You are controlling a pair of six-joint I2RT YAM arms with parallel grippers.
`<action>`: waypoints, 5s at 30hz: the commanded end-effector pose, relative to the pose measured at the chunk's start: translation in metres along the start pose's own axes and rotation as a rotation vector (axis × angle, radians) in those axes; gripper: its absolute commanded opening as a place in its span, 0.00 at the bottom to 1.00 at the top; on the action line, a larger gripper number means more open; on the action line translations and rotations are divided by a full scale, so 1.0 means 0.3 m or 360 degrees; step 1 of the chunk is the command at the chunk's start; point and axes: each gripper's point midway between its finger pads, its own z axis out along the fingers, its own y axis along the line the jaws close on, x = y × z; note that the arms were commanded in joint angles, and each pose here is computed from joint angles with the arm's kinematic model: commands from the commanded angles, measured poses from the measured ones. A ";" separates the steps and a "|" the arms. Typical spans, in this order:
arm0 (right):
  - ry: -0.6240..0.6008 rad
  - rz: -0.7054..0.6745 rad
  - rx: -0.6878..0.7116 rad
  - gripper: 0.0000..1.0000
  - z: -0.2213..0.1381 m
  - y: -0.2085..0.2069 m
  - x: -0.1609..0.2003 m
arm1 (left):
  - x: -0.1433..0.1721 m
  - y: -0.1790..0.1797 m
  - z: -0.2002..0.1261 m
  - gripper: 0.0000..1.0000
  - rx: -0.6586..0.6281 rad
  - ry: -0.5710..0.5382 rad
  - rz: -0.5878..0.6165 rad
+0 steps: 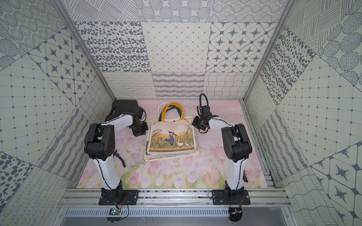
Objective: Put away the canvas bag
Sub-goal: Adjust the canvas bag at the center of the board.
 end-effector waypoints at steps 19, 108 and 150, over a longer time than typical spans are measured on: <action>0.0019 -0.0215 -0.0080 0.04 -0.002 0.099 0.002 | -0.022 -0.127 0.022 0.05 0.0072 0.0060 0.0072; 0.0368 -0.0168 -0.0321 0.01 -0.149 0.215 0.336 | 0.308 -0.465 -0.127 0.00 0.0896 0.0271 0.0075; -0.0202 -0.0029 0.0090 0.11 -0.325 0.084 0.085 | 0.142 -0.540 -0.393 0.07 0.1179 0.0031 0.0416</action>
